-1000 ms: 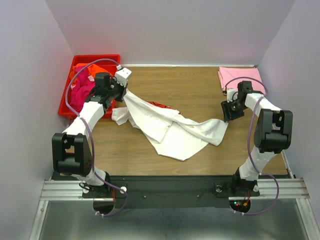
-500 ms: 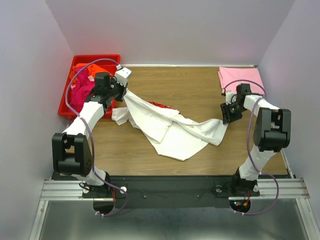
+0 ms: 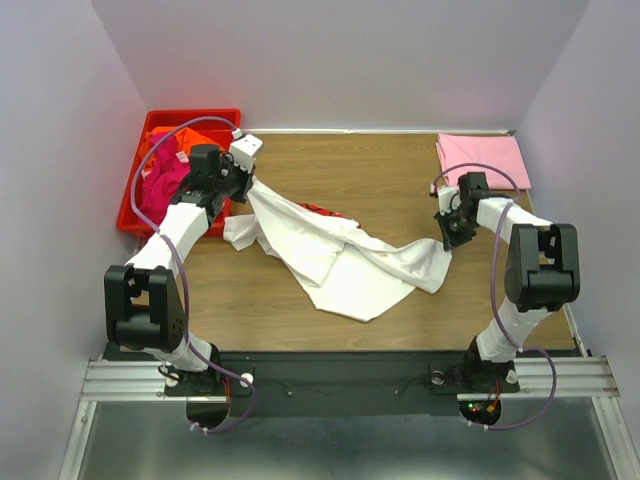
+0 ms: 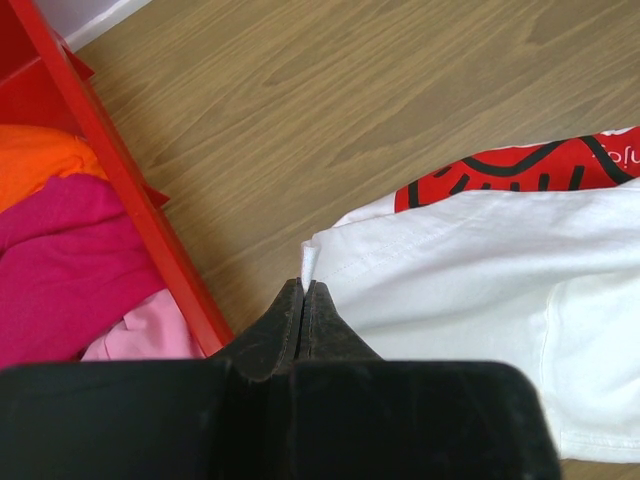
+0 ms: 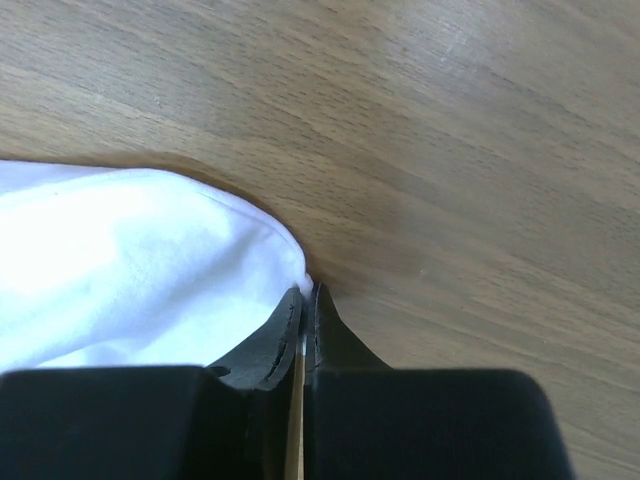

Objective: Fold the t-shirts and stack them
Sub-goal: Flatten the tshirt out

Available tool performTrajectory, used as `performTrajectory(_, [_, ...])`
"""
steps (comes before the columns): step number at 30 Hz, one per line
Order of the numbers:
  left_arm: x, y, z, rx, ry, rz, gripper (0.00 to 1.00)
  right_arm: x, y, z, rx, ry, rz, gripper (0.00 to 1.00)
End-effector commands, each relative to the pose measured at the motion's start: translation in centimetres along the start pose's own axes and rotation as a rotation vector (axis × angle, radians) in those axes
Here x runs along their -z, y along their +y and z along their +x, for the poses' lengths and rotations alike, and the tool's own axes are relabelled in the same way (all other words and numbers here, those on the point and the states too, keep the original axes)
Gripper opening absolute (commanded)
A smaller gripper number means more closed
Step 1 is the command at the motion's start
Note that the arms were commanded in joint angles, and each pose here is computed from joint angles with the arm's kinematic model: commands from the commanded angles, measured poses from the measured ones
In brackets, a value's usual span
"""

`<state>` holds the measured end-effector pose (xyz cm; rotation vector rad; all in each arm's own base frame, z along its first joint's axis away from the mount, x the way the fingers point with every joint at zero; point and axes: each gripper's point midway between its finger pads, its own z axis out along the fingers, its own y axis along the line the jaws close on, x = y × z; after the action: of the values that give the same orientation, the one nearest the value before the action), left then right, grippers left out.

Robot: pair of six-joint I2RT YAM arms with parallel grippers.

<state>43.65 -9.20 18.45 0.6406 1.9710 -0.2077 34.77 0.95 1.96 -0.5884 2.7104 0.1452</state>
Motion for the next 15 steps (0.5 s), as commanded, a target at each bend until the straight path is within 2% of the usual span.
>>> performTrajectory(1, [0.4,0.7,-2.4,-0.008,-0.072,-0.023,0.0,-1.2,1.5,5.3,-0.006,0.183,-0.025,0.0])
performTrajectory(4, [0.9,1.2,-3.8,-0.009,-0.091,-0.035,0.0,0.9,-1.2,2.3,-0.015,0.097,0.063,0.01])
performTrajectory(8, [2.0,2.5,-7.2,-0.011,-0.138,-0.065,0.0,7.0,-6.4,-3.9,-0.017,-0.094,0.212,0.01])
performTrajectory(9, [2.6,3.4,-9.3,-0.02,-0.175,-0.084,0.0,9.6,-8.1,-6.3,-0.012,-0.166,0.268,0.01])
performTrajectory(15, [6.0,5.1,-17.7,-0.06,-0.329,-0.127,0.0,20.2,-11.8,-13.3,0.003,-0.411,0.453,0.0])
